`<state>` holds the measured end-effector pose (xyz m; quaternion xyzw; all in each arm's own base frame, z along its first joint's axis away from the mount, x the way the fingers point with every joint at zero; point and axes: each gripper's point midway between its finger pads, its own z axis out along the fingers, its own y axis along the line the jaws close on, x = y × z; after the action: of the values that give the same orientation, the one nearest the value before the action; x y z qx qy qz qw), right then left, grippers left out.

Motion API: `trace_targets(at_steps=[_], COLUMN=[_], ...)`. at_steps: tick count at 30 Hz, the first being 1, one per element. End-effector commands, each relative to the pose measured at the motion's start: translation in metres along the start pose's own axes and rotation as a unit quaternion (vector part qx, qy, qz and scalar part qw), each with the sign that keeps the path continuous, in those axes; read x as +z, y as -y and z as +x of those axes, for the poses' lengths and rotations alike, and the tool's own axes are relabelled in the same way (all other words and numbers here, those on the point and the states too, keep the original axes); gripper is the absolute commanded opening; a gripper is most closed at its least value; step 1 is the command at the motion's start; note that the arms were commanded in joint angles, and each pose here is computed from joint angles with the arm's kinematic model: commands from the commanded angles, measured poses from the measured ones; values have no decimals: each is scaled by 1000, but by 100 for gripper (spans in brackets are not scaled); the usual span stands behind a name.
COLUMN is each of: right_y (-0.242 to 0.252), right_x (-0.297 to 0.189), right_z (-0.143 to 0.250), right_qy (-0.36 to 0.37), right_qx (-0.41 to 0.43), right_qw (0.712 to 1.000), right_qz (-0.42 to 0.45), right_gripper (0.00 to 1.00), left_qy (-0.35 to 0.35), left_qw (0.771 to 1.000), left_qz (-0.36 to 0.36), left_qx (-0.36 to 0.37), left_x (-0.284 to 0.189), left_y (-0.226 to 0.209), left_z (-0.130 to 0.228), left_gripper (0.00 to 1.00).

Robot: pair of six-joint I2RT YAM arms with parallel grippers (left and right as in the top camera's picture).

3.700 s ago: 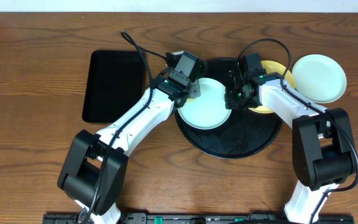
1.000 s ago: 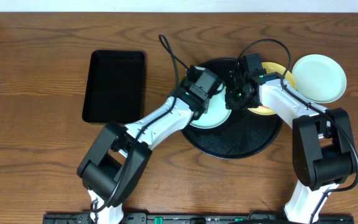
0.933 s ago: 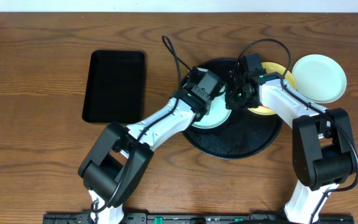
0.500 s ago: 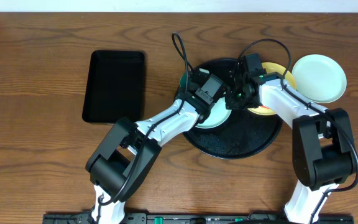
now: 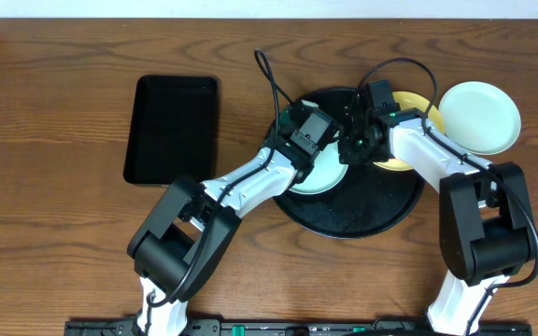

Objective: Clean dirty plates on tray and stack at the side
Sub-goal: 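Keep wiping the green plate with the sponge in the left gripper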

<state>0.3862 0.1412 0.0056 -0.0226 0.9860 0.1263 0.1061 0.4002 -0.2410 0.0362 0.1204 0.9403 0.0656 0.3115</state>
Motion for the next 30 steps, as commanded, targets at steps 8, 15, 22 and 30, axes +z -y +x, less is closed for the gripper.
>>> trace_targets(at_steps=[8, 15, 22, 30], right_y=[9, 8, 7, 5], right_x=[12, 12, 12, 13], right_z=[13, 10, 8, 9], right_qy=[-23, -17, -12, -13], right_qx=[-10, -9, 11, 10], right_qw=[999, 1000, 1000, 1000], right_qz=[20, 19, 20, 19], right_gripper=[1, 1, 1, 1], left_qy=[-103, -121, -141, -203], left_qw=[995, 992, 979, 960], left_qz=[4, 25, 117, 139], left_qx=[-5, -26, -92, -137], left_x=[-1, -16, -41, -53], left_y=[-4, 0, 28, 49], left_z=[52, 55, 49, 76], left_gripper=[7, 7, 7, 8])
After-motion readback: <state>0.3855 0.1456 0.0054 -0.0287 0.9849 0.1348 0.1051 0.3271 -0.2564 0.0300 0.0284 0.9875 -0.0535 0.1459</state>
